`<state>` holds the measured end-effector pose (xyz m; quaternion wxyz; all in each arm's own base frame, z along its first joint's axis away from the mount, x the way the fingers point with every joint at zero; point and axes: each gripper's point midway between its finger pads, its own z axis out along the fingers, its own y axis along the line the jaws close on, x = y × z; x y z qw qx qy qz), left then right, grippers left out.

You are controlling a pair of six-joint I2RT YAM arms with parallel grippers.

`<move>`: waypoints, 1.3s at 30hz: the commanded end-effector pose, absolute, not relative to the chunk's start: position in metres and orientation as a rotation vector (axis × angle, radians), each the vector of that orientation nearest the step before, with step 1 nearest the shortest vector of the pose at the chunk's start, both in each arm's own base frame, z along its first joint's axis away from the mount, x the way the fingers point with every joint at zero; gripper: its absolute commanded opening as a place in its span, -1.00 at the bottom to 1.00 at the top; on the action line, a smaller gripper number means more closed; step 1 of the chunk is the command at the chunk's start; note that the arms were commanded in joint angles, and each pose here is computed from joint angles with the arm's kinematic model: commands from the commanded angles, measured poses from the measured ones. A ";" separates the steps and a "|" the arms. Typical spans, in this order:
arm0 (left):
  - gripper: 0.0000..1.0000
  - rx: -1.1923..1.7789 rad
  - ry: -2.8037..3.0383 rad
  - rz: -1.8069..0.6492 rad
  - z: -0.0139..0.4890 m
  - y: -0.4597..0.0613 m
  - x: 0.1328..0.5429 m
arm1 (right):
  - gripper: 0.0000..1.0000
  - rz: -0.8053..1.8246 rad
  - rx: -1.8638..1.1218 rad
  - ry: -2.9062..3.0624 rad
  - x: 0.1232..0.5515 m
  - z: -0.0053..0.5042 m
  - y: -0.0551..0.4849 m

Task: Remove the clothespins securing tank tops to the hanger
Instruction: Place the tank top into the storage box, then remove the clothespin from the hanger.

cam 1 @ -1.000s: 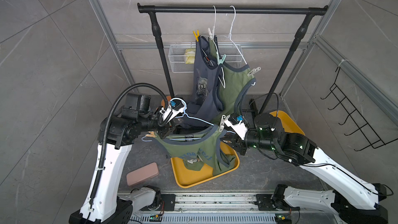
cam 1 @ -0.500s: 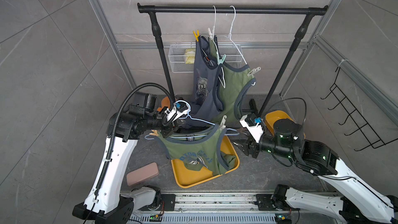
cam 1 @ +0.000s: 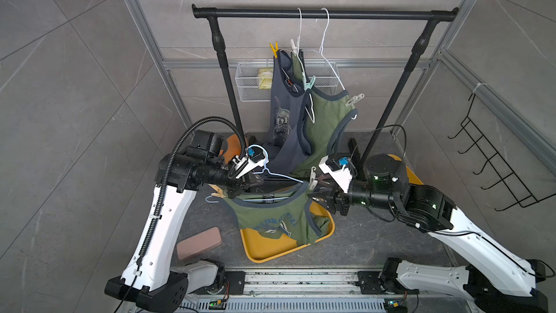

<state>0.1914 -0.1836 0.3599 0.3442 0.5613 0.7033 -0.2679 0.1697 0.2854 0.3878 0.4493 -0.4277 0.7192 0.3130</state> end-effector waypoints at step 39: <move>-1.00 1.572 1.668 -0.828 0.389 -0.189 0.142 | 0.07 1.212 -1.195 1.595 0.139 0.418 0.296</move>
